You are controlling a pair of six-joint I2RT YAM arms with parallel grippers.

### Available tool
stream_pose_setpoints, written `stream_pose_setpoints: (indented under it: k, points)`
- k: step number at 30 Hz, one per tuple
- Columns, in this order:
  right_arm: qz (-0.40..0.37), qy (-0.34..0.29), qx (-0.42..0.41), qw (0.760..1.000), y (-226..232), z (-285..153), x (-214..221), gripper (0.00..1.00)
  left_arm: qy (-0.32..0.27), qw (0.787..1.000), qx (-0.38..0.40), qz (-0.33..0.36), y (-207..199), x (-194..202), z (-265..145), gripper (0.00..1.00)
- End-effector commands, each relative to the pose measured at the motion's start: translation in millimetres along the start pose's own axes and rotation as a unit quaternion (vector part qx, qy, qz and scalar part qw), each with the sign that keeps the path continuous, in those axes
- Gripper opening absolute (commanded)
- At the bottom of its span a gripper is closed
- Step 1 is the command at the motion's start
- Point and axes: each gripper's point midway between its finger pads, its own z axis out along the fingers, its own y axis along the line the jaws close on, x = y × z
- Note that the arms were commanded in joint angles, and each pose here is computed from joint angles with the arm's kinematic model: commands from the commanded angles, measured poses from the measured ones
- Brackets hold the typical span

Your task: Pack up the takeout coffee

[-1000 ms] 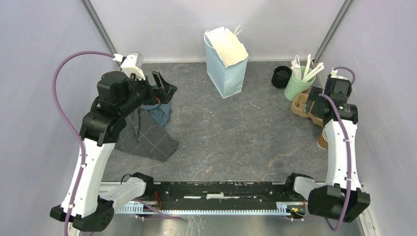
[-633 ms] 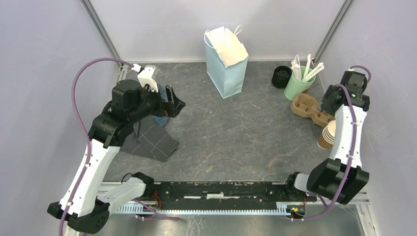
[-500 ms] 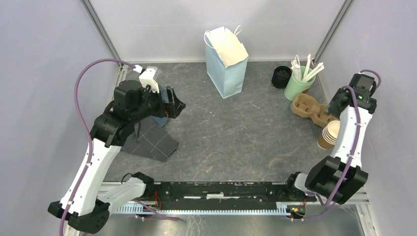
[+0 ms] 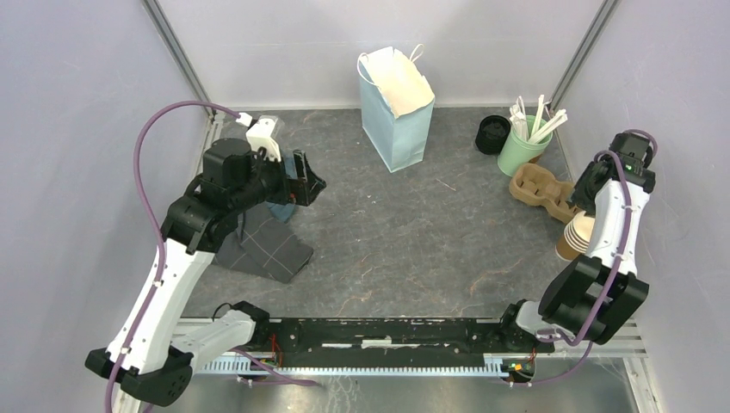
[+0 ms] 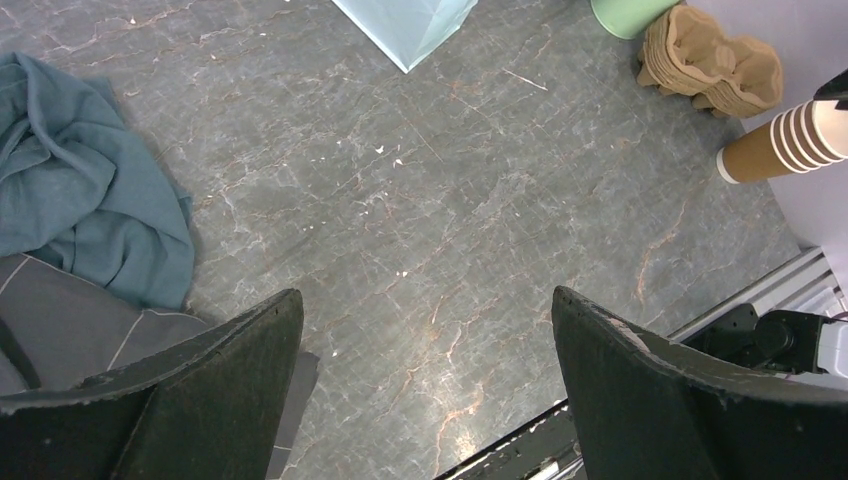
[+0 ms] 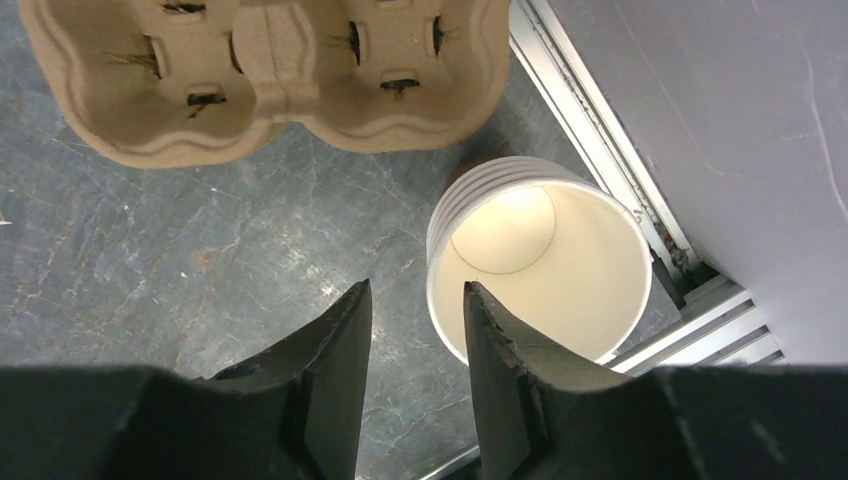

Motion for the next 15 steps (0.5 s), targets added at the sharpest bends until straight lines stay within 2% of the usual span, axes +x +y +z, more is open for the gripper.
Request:
stream_pose_setpoints:
  k: [1,10,15]
  points:
    - [0.017,0.0,0.009,1.0,-6,10,2,0.44,-0.022,0.999,0.0,0.034,-1,-15,-3,1.0]
    - [0.021,0.012,0.016,1.0,-10,19,7,0.32,-0.02,0.999,-0.004,0.037,1,-17,3,1.0]
    - [0.021,0.019,0.011,1.0,-8,24,8,0.3,-0.02,0.999,-0.003,0.037,1,-17,4,1.0]
